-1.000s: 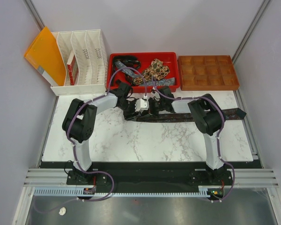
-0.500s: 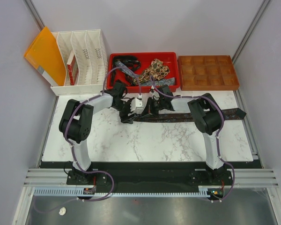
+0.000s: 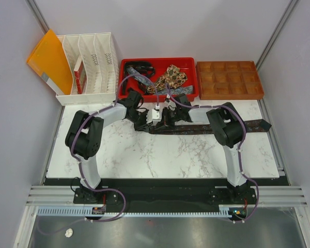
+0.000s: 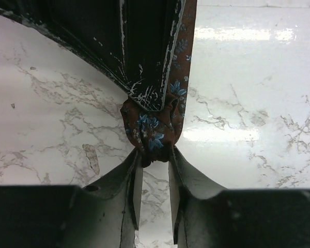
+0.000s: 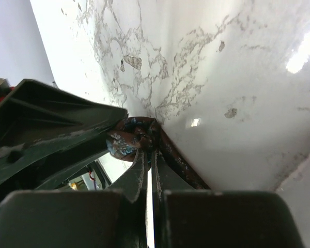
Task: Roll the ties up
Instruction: Roll the tie at the center of the board.
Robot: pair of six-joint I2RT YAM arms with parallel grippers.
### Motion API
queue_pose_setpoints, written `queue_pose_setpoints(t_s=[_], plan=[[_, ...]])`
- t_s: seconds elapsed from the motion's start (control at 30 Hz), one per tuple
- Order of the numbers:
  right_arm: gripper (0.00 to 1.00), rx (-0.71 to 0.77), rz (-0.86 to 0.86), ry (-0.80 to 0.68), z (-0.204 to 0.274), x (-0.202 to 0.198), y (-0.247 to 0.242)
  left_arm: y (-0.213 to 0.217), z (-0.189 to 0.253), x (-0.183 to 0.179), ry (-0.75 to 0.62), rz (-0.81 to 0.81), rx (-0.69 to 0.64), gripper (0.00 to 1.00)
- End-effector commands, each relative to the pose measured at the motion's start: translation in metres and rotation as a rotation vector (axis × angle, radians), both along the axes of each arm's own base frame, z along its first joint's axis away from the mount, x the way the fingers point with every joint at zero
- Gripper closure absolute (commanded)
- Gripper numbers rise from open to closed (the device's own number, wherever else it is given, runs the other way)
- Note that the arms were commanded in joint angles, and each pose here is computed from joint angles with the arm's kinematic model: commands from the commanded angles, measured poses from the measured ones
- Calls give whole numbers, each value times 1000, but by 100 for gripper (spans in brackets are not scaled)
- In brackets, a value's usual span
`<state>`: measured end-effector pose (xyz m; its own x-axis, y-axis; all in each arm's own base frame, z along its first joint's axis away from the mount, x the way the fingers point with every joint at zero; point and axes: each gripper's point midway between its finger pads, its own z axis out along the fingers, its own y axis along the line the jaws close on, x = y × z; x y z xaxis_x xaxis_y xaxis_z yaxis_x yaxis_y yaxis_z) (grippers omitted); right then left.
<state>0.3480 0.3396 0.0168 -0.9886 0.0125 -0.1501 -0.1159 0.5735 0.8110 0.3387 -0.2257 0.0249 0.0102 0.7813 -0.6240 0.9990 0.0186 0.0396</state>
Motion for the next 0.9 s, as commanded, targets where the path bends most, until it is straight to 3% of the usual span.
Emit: queue_pose_setpoints(t_s=[0.0, 0.13, 0.37, 0.6, 0.87], plan=[[100, -174, -72, 98, -68, -15, -19, -15, 45, 3, -52, -3, -100, 74], [100, -119, -89, 115, -63, -17, -8, -29, 51, 2, -21, -1, -128, 74], [100, -65, -97, 129, -58, -20, -3, -45, 21, -4, 25, -25, -67, 74], [100, -40, -98, 126, -56, -20, -1, -50, 19, -4, 36, -47, -57, 61], [100, -22, -94, 126, -56, -20, 1, -50, 14, -10, 51, -76, -29, 59]])
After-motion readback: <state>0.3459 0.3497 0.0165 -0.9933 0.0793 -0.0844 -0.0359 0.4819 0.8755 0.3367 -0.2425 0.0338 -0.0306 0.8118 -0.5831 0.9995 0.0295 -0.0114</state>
